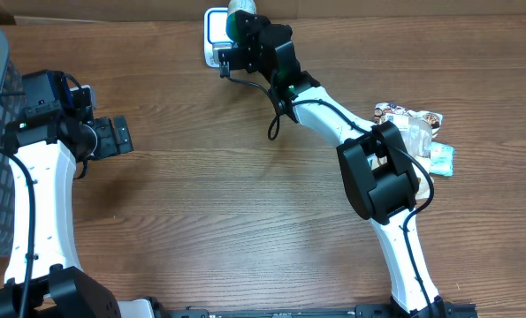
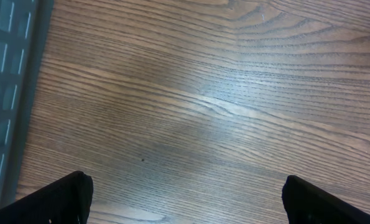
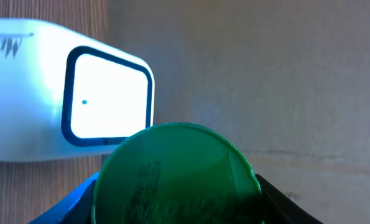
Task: Scan the item barcode
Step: 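Hold the green-lidded jar in front of the white scanner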
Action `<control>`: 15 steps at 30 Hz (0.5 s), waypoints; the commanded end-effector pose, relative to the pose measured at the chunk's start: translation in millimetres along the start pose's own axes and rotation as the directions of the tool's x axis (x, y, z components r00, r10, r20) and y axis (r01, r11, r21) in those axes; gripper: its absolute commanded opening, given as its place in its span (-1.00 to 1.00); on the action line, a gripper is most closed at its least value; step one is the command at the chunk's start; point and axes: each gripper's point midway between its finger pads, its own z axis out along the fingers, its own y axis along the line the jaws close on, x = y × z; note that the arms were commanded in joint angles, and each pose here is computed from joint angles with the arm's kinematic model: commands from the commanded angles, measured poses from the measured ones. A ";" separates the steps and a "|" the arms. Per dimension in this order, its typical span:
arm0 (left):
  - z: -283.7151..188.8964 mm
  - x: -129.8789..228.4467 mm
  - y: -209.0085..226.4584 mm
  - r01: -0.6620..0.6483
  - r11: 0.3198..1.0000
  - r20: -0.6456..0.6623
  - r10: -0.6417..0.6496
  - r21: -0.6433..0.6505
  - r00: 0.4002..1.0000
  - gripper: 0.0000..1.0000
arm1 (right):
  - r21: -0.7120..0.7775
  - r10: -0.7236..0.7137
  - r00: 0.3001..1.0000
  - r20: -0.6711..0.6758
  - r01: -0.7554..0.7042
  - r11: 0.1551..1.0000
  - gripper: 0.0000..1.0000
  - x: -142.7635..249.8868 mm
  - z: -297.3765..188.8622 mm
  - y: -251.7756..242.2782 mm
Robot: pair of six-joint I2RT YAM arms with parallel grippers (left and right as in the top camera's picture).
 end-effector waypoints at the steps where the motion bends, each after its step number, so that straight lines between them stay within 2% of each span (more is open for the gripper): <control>1: -1.6 -3.0 -1.4 0.006 1.000 0.008 -0.006 0.007 1.000 0.99 | 0.014 -0.065 0.998 -0.014 0.065 0.998 -0.45 2.5 1.5 -2.3; 10: -1.6 -3.0 -1.4 0.006 1.000 0.008 -0.006 0.007 1.000 0.99 | 0.014 -0.060 0.998 0.007 0.060 0.998 -0.45 -14.0 1.1 -1.1; 13: -1.5 -2.9 -1.4 0.006 1.000 0.008 -0.006 0.007 1.000 1.00 | 0.026 0.024 1.000 0.016 -0.024 0.999 -0.45 -19.5 -1.7 -9.6; 15: -1.5 -2.8 -1.4 0.006 1.000 0.007 -0.006 0.007 1.000 0.99 | 0.047 0.141 0.990 0.026 -0.142 0.989 -0.45 -21.5 -6.7 -24.8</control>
